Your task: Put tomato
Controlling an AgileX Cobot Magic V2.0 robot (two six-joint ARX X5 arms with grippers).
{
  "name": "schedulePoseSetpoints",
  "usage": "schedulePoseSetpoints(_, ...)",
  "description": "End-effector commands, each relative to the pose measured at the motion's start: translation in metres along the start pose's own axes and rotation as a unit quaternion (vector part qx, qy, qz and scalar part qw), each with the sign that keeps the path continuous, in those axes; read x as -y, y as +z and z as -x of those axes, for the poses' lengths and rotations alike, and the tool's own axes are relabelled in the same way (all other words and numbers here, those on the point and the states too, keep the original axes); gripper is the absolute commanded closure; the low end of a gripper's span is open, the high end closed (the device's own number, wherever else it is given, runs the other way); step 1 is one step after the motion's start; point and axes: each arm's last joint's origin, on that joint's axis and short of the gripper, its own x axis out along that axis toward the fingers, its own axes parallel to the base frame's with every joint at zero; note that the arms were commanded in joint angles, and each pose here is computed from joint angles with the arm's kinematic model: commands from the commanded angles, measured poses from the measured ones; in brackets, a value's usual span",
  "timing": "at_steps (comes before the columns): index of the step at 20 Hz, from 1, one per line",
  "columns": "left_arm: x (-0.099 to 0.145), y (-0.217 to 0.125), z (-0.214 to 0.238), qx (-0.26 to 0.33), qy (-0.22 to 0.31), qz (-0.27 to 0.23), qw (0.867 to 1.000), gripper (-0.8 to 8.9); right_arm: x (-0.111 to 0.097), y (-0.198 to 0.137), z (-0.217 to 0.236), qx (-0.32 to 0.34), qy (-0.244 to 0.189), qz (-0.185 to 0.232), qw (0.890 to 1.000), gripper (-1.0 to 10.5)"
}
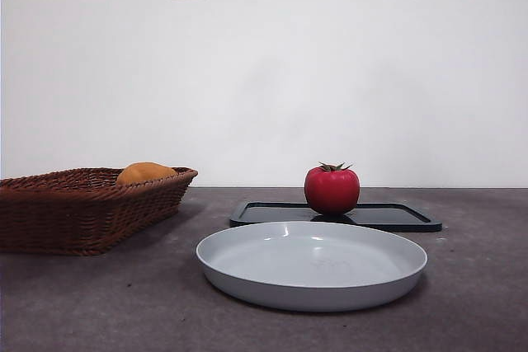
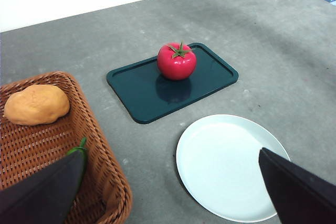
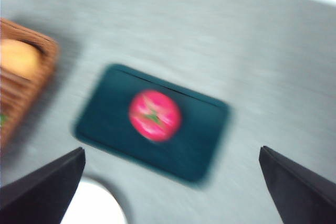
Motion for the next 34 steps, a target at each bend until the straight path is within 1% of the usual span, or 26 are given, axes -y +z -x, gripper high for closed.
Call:
schedulePoseSetpoints(1,0.001,0.004,0.001,0.011,-0.005,0.002,1.0,1.57,0.0,-0.036,0.018,-0.066,-0.028,0.012,0.997,2.4)
schedulePoseSetpoints(5,0.001,0.004,0.001,0.011,-0.005,0.002,1.0,1.57,-0.001,-0.098,0.052,-0.092,-0.029,0.014,0.995,2.4)
schedulePoseSetpoints(6,0.001,0.004,0.001,0.011,-0.005,0.002,1.0,1.57,-0.002,-0.111,0.056,-0.081,-0.026,0.016,0.996,2.4)
schedulePoseSetpoints(8,0.001,0.004,0.001,0.011,-0.005,0.002,1.0,1.57,-0.003,-0.134,0.06,-0.034,-0.004,0.018,0.999,2.4)
schedulePoseSetpoints(10,0.001,0.004,0.001,0.011,-0.005,0.002,1.0,1.57,-0.004,-0.159,0.055,-0.004,0.024,0.019,1.0,2.4)
schedulePoseSetpoints(12,0.001,0.004,0.001,0.011,-0.005,0.002,1.0,1.57,-0.004,-0.185,0.046,0.009,0.054,0.02,0.998,2.4)
schedulePoseSetpoints(13,0.001,0.004,0.001,0.011,-0.005,0.002,1.0,1.57,-0.005,-0.199,0.039,0.019,0.075,0.025,0.997,2.4)
schedulePoseSetpoints(15,0.001,0.004,0.001,0.011,-0.005,0.002,1.0,1.57,-0.005,-0.222,0.027,0.049,0.101,0.033,0.993,2.4)
schedulePoseSetpoints(19,0.001,0.004,0.001,0.011,-0.005,0.002,1.0,1.57,-0.003,-0.26,0.01,0.09,0.104,0.036,0.99,2.4)
schedulePoseSetpoints(23,0.001,0.004,0.001,0.011,-0.005,0.004,1.0,1.57,-0.004,-0.264,0.025,0.153,0.103,0.039,0.982,2.4)
schedulePoseSetpoints(29,0.001,0.004,0.001,0.011,-0.005,0.004,1.0,1.57,-0.004,-0.266,0.034,0.183,0.104,0.043,0.977,2.4)
schedulePoseSetpoints(30,0.001,0.004,0.001,0.011,-0.005,0.004,1.0,1.58,-0.004,-0.266,0.034,0.184,0.104,0.043,0.977,2.5)
schedulePoseSetpoints(31,0.001,0.004,0.001,0.011,-0.005,0.004,1.0,1.62,-0.004,-0.266,0.034,0.184,0.104,0.043,0.977,2.9)
schedulePoseSetpoints(32,0.001,0.004,0.001,0.011,-0.005,0.004,1.0,2.18,-0.004,-0.266,0.034,0.184,0.104,0.043,0.977,4.0)
schedulePoseSetpoints(33,0.001,0.004,0.001,0.011,-0.005,0.005,1.0,3.93,-0.004,-0.266,0.034,0.183,0.104,0.043,0.977,5.8)
schedulePoseSetpoints(34,0.001,0.003,0.001,0.01,-0.005,0.009,1.0,6.68,-0.004,-0.266,0.034,0.184,0.104,0.042,0.977,8.3)
